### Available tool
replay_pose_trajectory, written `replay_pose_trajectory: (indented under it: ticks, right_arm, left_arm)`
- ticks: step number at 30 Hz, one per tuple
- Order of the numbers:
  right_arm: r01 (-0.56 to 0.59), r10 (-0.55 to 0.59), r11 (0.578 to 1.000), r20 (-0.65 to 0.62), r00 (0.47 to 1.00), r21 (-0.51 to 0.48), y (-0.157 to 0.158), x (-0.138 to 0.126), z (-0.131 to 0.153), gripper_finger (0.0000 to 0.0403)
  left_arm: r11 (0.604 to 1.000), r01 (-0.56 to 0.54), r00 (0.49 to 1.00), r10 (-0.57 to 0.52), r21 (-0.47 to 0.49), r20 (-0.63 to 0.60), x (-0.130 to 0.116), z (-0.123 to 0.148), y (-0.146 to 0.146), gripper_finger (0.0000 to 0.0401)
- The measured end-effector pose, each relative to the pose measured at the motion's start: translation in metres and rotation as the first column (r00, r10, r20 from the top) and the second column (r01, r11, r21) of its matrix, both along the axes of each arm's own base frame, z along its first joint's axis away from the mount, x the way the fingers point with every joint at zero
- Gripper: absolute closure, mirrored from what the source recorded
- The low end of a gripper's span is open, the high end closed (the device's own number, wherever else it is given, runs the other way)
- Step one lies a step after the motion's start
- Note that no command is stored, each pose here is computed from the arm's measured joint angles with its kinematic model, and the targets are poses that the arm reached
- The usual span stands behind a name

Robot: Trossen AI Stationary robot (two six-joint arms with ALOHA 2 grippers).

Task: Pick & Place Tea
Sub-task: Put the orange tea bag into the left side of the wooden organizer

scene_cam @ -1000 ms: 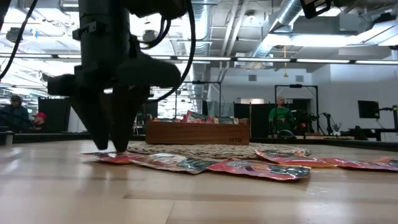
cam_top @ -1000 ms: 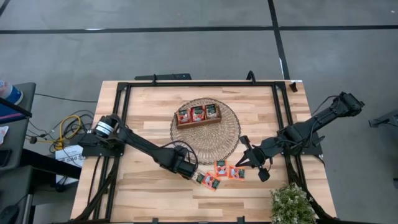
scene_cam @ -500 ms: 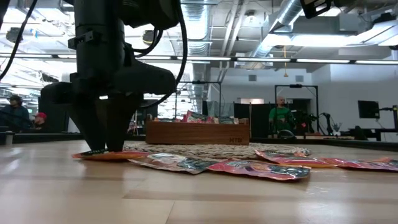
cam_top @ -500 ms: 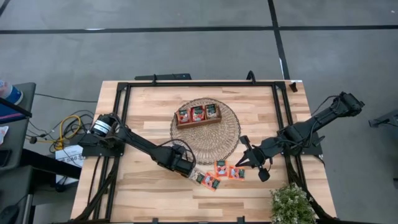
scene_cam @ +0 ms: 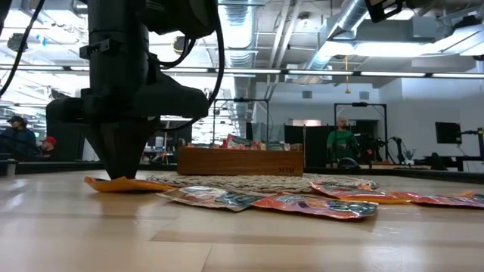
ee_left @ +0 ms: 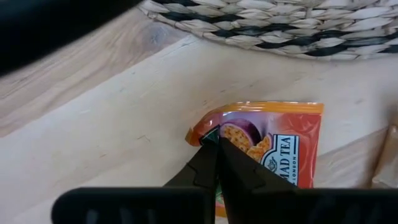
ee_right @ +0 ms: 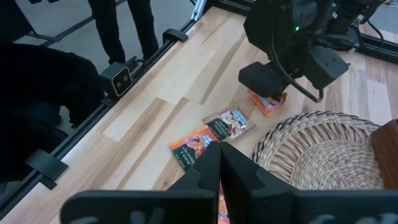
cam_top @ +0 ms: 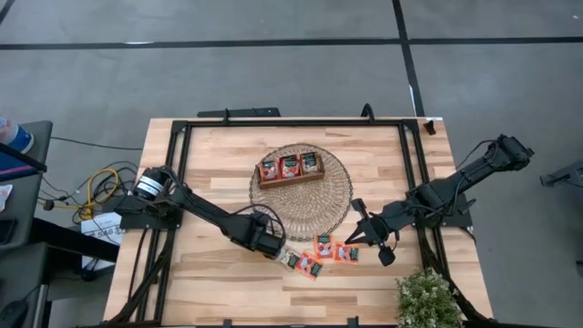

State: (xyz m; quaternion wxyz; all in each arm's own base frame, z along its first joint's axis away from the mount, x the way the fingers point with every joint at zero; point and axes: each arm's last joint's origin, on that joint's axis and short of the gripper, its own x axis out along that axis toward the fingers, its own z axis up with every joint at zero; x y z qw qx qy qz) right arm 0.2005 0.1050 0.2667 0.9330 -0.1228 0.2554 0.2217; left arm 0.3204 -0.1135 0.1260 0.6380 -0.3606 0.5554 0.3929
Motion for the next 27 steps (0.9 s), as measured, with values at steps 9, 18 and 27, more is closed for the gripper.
replay_pose_trajectory:
  ticks: [9,18,27]
  right_arm:
    - [0.000,0.000,1.000,0.000,1.000,-0.001,0.000,0.000,0.000,0.0403]
    - [0.011,-0.011,1.000,0.007,1.000,-0.015,-0.001,0.000,0.000,0.0403]
    - [0.102,-0.101,0.993,0.020,0.995,-0.064,-0.005,0.002,-0.001,0.0403]
  left_arm:
    - [0.979,0.092,0.993,-0.076,0.180,-0.094,0.014,0.051,-0.003,0.0401]
    - [0.785,0.264,0.964,-0.191,0.560,-0.187,0.023,0.111,0.018,0.0401]
    - [0.526,0.518,0.852,-0.249,0.675,-0.460,0.038,0.118,0.077,0.0401]
